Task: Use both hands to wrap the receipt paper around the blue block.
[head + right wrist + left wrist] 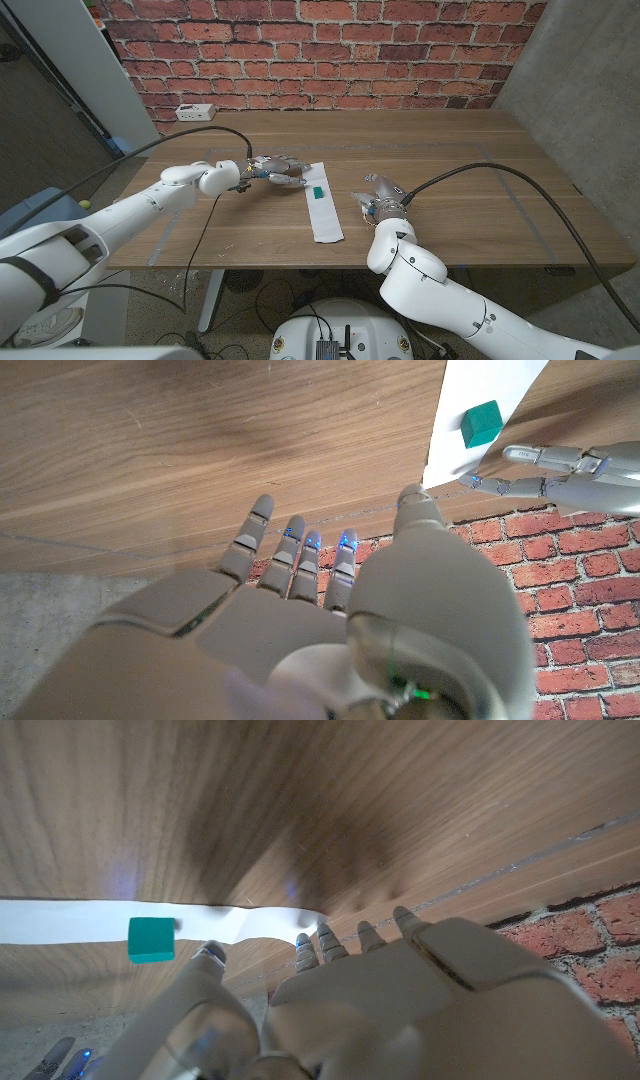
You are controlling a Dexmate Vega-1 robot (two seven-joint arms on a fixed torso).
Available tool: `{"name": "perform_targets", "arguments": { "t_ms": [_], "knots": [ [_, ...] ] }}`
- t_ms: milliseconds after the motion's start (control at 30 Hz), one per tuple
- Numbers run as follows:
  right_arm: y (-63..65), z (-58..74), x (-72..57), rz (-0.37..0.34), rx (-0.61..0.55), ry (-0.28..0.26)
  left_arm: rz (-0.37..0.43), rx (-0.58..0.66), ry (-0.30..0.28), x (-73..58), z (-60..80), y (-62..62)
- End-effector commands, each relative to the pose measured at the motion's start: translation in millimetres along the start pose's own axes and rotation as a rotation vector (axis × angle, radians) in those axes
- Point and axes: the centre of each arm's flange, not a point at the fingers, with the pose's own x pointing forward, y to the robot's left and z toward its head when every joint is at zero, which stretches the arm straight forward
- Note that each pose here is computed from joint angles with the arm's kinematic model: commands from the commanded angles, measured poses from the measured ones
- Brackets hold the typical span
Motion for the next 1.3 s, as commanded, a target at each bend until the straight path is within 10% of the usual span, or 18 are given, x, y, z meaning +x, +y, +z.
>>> {"name": "perform_targets", "arguments": {
  "t_ms": [33, 367, 700, 1300],
  "knots": [
    [-11.3, 4.2, -9.1, 0.122, -0.1, 0.137, -0.039, 0.024, -0.006, 12.4, 2.9, 3.1],
    [-9.9, 15.5, -12.1, 0.207, -0.215, 0.2, -0.036, 0.03, -0.002, 14.7, 5.2, 4.1],
    [-5.6, 9.6, -32.1, -0.127, -0.198, 0.059, -0.029, 0.019, 0.008, 11.1, 4.9, 3.3],
    [5.3, 8.3, -51.2, -0.124, -0.37, 0.088, -0.031, 0.001, 0.021, 10.4, 9.5, 0.1]
  ]
}}
